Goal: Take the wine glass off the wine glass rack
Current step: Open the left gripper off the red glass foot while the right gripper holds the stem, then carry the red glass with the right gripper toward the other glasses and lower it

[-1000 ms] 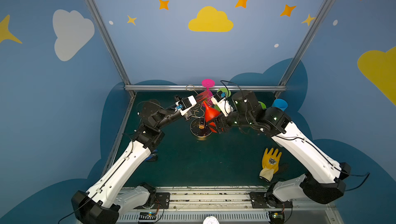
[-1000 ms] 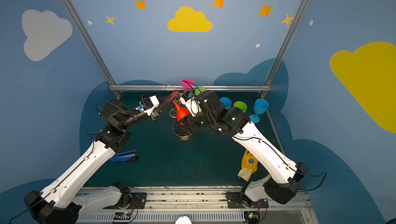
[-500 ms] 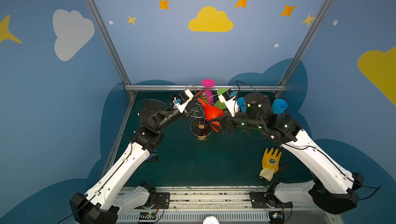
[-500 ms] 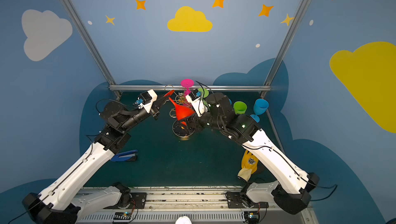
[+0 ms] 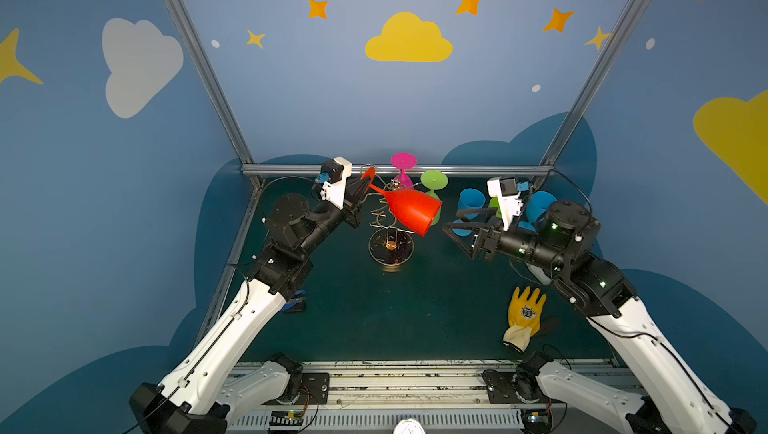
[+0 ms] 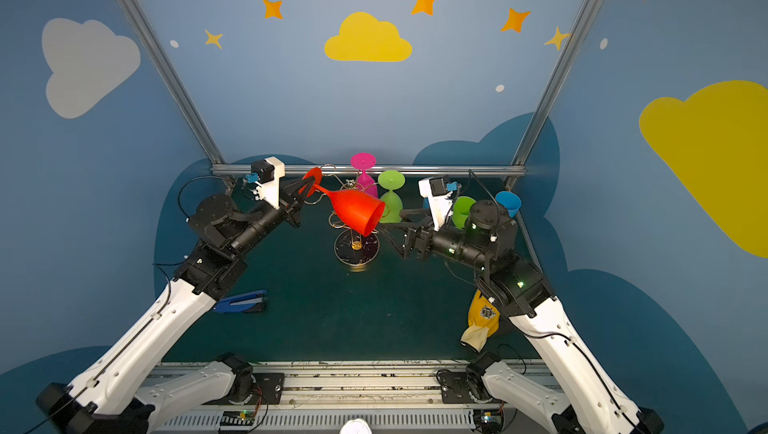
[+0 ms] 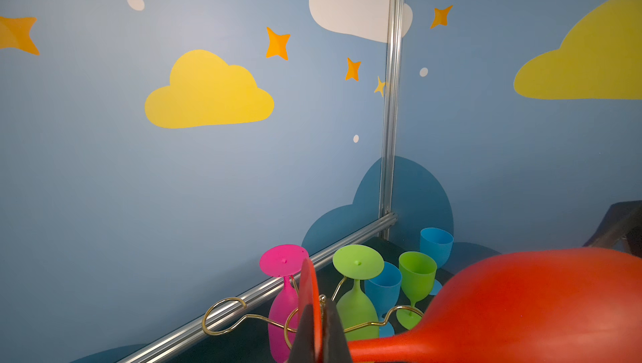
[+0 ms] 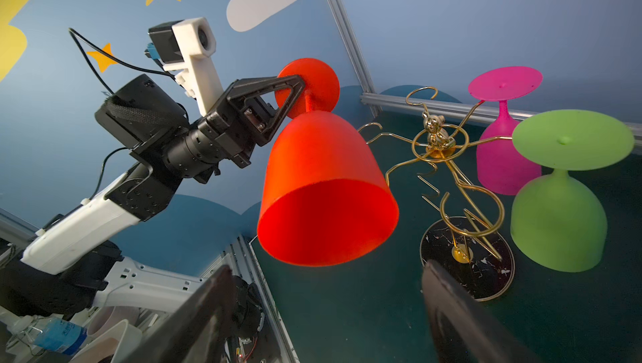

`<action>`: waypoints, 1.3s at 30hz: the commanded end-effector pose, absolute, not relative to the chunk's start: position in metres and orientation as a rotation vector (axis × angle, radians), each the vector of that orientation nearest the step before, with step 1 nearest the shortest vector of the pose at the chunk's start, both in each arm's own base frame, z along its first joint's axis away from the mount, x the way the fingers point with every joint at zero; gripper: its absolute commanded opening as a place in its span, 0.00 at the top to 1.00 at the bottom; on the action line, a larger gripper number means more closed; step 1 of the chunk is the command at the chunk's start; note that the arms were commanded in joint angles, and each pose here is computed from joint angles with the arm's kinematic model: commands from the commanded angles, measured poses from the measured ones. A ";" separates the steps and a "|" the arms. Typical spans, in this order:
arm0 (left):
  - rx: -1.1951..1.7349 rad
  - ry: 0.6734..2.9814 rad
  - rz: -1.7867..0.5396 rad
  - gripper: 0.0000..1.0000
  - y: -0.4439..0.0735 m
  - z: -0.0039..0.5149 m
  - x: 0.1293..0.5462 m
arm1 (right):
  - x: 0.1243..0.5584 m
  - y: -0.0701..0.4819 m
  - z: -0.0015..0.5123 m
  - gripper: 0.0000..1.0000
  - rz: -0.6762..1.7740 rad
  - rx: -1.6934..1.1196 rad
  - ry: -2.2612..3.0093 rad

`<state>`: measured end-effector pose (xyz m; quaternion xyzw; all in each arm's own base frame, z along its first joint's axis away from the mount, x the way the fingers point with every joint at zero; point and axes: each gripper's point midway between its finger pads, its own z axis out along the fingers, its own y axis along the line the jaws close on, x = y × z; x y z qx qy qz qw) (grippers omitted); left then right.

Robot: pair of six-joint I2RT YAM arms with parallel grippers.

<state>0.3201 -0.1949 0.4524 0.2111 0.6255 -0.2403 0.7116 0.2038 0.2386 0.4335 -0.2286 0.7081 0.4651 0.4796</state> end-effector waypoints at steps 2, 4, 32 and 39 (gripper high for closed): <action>0.436 1.347 -0.594 0.97 -0.193 0.470 0.310 | 0.210 0.240 0.431 0.22 1.149 -0.525 1.726; 0.440 1.348 -0.610 0.97 -0.194 0.470 0.308 | 0.215 0.243 0.430 0.25 1.153 -0.519 1.728; 0.388 1.363 -0.605 0.29 -0.188 0.460 0.313 | 0.233 0.245 0.457 1.00 1.109 -0.457 1.658; 0.263 1.336 -0.496 0.12 -0.142 0.467 0.314 | 0.207 0.168 0.464 1.00 0.749 -0.380 1.700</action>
